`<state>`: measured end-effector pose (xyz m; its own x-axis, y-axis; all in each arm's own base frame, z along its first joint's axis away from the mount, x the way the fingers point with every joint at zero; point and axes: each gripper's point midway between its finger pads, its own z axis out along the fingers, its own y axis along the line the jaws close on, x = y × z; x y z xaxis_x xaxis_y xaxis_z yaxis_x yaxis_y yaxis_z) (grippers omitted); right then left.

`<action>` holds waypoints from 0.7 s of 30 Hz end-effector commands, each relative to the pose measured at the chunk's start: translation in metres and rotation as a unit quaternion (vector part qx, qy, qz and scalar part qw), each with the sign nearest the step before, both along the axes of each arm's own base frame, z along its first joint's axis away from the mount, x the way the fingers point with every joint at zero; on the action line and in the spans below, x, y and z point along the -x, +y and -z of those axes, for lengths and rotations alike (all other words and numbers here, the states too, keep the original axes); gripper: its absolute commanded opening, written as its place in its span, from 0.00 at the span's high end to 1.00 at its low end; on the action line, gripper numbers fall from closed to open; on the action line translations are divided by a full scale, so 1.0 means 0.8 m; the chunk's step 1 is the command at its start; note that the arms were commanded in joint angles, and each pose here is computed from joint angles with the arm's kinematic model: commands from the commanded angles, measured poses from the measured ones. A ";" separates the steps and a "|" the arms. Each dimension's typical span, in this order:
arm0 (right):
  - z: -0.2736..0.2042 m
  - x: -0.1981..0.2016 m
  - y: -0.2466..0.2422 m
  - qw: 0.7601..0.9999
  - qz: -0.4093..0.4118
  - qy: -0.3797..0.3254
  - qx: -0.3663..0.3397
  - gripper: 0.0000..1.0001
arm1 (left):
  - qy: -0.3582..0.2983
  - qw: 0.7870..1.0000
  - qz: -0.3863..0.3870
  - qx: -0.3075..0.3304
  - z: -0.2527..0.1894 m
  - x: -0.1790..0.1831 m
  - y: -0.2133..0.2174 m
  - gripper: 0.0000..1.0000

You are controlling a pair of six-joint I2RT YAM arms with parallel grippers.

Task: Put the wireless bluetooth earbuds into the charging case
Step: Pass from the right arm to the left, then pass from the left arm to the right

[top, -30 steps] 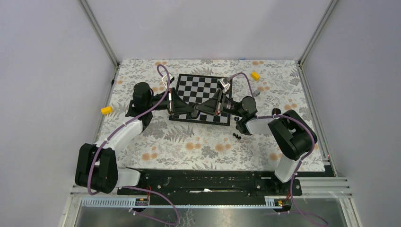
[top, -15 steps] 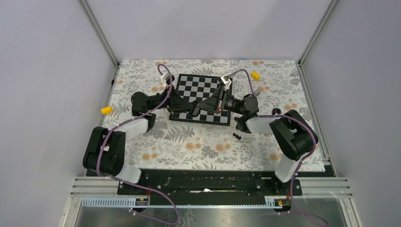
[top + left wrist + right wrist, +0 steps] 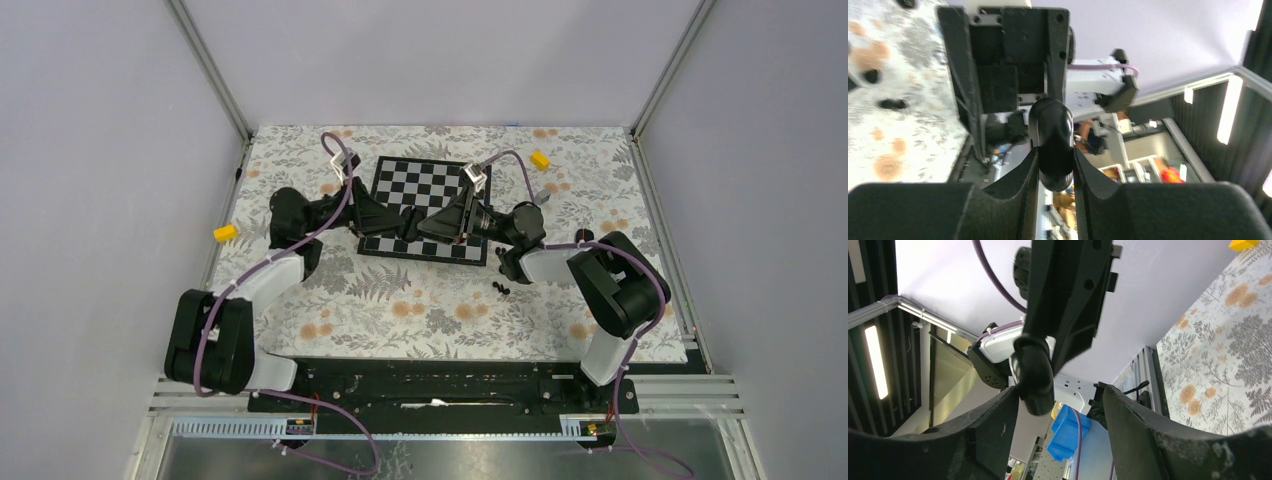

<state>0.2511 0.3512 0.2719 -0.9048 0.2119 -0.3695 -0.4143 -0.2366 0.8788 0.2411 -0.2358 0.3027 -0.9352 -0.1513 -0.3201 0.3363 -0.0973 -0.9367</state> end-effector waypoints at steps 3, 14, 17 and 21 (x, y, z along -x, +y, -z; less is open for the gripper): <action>0.014 -0.013 -0.024 0.999 0.047 0.000 -0.014 0.31 | -0.042 0.988 -0.099 -0.110 0.014 -0.044 0.004 1.00; 0.057 -0.032 -0.040 0.993 0.097 0.064 0.004 0.34 | -0.008 0.970 -0.172 -0.174 0.073 -0.085 0.015 1.00; 0.065 -0.033 -0.042 0.992 0.109 0.061 0.026 0.34 | -0.007 0.966 -0.176 -0.189 0.085 -0.086 0.017 1.00; 0.090 -0.045 -0.045 0.980 0.154 0.043 0.119 0.31 | -0.008 0.965 -0.166 -0.201 0.096 -0.081 0.018 1.00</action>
